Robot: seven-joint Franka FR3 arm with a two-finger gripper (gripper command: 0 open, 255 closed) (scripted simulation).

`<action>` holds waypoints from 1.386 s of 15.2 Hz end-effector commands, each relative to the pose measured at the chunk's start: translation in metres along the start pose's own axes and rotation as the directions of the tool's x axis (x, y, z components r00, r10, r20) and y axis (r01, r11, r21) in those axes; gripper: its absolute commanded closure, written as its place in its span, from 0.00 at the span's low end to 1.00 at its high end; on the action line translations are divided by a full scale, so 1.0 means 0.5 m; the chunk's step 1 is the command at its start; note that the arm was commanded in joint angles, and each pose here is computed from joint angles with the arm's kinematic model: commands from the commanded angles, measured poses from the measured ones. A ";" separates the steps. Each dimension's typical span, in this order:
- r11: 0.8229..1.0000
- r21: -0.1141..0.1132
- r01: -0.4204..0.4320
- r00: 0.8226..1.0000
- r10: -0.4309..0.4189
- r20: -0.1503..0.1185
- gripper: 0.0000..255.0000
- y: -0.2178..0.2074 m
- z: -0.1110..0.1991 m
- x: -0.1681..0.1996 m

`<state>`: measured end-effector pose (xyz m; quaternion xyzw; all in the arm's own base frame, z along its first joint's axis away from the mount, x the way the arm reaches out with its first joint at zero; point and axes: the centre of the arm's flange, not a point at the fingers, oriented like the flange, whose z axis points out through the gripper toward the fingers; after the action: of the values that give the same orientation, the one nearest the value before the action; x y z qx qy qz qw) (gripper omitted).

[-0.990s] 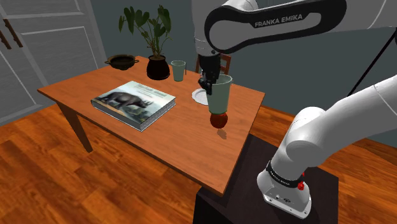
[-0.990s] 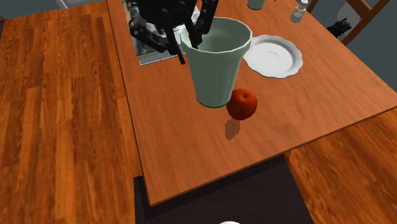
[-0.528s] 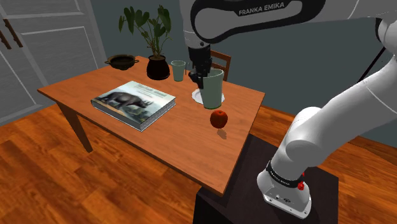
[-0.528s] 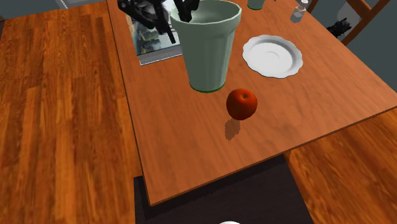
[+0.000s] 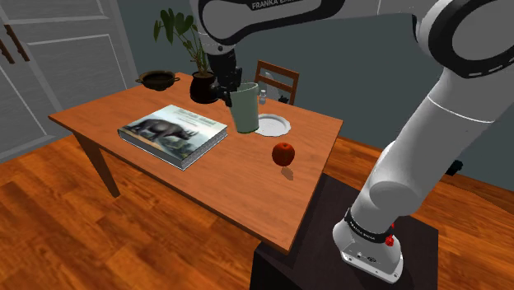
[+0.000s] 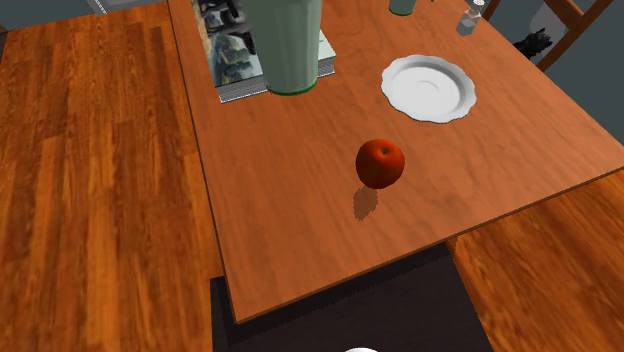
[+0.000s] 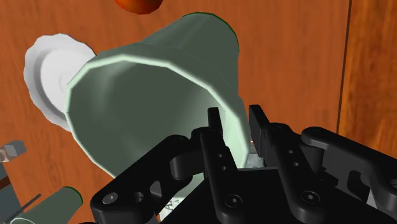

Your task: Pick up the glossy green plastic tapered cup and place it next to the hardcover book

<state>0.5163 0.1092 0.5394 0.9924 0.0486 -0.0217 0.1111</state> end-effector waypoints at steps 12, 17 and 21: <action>1.000 0.000 -0.001 1.000 0.001 -0.001 1.00 -0.052 0.035 0.203; 1.000 0.000 -0.001 1.000 0.001 -0.001 1.00 -0.063 0.087 0.205; 1.000 0.000 -0.001 1.000 0.001 -0.001 1.00 -0.072 0.128 0.208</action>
<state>0.6143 0.1386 0.4690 0.9924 0.0483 -0.0219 0.1110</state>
